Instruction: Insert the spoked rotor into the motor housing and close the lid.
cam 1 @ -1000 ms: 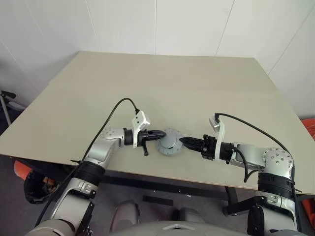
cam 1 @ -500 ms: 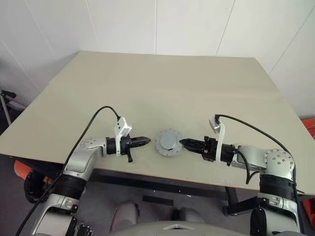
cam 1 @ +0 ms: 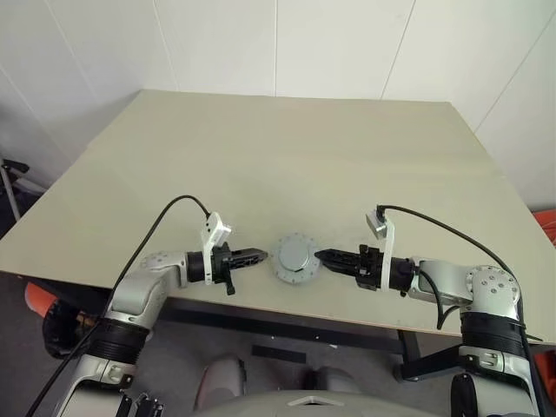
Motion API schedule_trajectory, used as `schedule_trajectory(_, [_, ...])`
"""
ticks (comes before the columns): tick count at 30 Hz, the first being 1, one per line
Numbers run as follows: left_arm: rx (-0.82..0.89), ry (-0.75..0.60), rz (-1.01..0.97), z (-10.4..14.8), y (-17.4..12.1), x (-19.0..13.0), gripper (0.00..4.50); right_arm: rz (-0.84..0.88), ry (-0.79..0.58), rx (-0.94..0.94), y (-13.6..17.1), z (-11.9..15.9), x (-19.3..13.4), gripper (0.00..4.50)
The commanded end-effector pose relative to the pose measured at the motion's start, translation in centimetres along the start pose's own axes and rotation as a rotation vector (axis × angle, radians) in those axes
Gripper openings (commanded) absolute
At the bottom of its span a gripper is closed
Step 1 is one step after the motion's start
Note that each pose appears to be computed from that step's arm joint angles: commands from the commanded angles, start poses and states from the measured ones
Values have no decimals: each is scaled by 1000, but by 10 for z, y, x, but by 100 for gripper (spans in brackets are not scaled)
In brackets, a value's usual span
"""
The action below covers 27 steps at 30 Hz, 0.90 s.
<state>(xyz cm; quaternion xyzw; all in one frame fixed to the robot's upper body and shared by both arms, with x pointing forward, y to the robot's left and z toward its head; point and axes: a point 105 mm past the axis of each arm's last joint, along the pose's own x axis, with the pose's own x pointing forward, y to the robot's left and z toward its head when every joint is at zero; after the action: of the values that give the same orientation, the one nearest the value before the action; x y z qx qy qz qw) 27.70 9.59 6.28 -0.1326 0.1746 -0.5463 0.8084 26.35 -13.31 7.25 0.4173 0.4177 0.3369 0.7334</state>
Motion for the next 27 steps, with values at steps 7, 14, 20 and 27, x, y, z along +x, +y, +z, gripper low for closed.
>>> schedule_trajectory(7, [-345,-167,78,4,0,-18,0,92,-130,-45,28,30,-7,110])
schedule_trajectory(14, [-571,-258,77,4,-1,-21,117,142,-139,-69,49,35,1,110])
schedule_trajectory(20, [-745,-339,46,7,0,-26,313,156,-136,-69,57,36,5,110])
schedule_trajectory(27, [-931,-381,3,3,2,-26,450,182,-131,-70,69,35,10,110])
